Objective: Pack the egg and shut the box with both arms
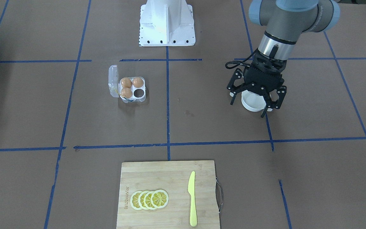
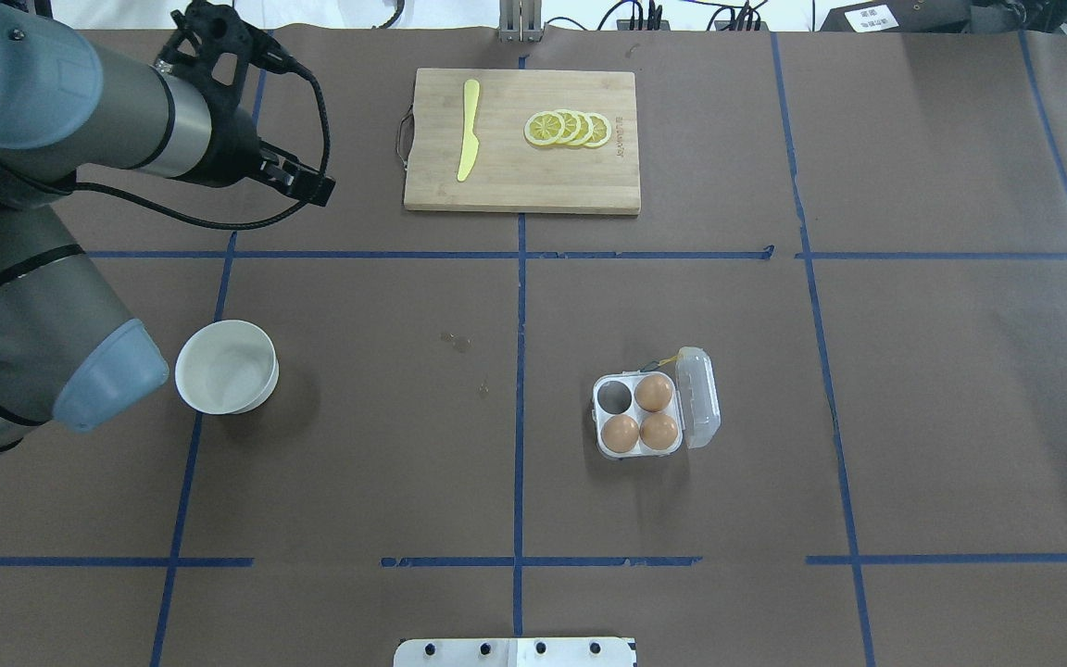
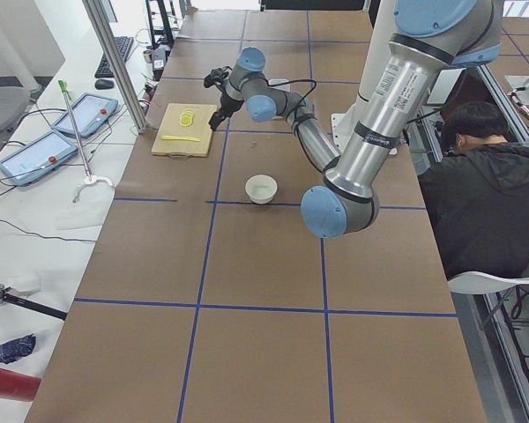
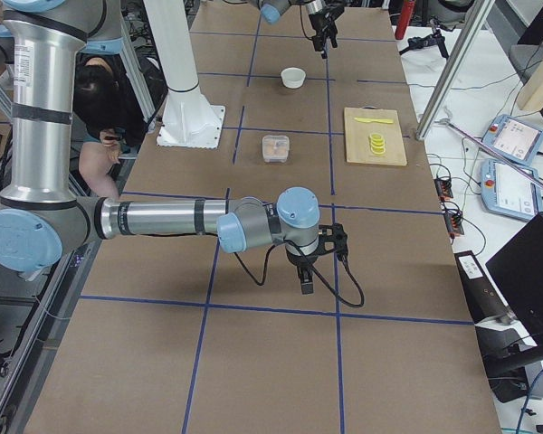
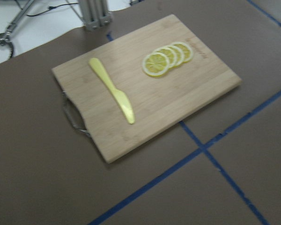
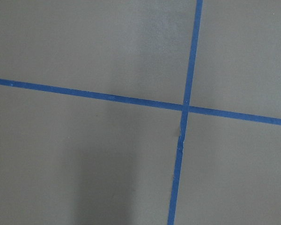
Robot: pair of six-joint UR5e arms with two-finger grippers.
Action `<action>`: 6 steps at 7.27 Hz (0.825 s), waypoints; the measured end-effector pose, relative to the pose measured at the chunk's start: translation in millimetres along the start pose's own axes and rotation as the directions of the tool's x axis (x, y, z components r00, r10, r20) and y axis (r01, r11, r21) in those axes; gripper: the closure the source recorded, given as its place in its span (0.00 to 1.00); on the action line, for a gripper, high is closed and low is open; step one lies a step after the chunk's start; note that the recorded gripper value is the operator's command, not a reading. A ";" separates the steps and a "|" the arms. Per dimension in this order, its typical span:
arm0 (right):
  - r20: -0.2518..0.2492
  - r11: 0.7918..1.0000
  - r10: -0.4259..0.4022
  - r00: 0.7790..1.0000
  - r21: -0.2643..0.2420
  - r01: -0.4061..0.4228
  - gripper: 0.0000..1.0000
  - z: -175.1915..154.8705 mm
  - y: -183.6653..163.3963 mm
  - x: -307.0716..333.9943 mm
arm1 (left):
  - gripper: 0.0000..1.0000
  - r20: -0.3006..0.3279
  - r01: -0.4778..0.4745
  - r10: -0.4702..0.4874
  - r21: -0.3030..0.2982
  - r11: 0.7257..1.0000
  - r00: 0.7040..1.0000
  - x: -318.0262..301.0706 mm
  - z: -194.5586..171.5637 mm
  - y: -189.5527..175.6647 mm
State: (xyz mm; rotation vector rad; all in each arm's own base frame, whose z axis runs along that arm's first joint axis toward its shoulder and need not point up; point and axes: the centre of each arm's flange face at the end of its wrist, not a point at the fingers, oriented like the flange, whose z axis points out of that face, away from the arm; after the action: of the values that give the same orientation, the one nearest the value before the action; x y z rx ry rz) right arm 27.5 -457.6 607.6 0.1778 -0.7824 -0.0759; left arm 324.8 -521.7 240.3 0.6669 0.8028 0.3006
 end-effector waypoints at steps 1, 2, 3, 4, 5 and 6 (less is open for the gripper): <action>0.000 1.000 0.000 1.000 0.000 0.000 0.00 0.0 0.6 0.5 | 0.00 0.013 0.024 -0.024 -0.039 0.999 1.000 -27.1 7.1 7.4; 0.000 1.000 0.001 1.000 0.000 -0.001 0.00 -0.1 1.4 1.1 | 0.00 0.025 0.066 -0.064 -0.086 0.994 0.998 -67.2 11.3 16.4; -0.001 1.000 0.003 1.000 -0.001 -0.003 0.00 0.0 2.3 1.7 | 0.00 0.048 0.106 -0.101 -0.135 0.985 0.994 -111.4 14.0 36.4; -0.001 1.000 0.004 1.000 -0.002 -0.004 0.00 0.2 3.1 2.2 | 0.00 0.083 0.158 -0.145 -0.182 0.971 0.986 -156.5 14.2 58.8; -0.001 1.000 0.006 1.000 -0.003 -0.006 0.00 0.5 3.9 2.7 | 0.00 0.114 0.242 -0.220 -0.238 0.941 0.969 -205.1 8.7 78.7; -0.001 1.000 0.008 1.000 -0.004 -0.008 0.00 1.0 5.0 3.3 | 0.00 0.143 0.340 -0.310 -0.299 0.892 0.940 -250.1 -2.1 97.9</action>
State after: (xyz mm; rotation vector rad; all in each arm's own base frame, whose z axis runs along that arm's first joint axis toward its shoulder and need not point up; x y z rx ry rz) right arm 29.1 -453.3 611.6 0.1706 -0.7818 -0.0695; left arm 156.1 -568.5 444.0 0.2307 0.7424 0.0878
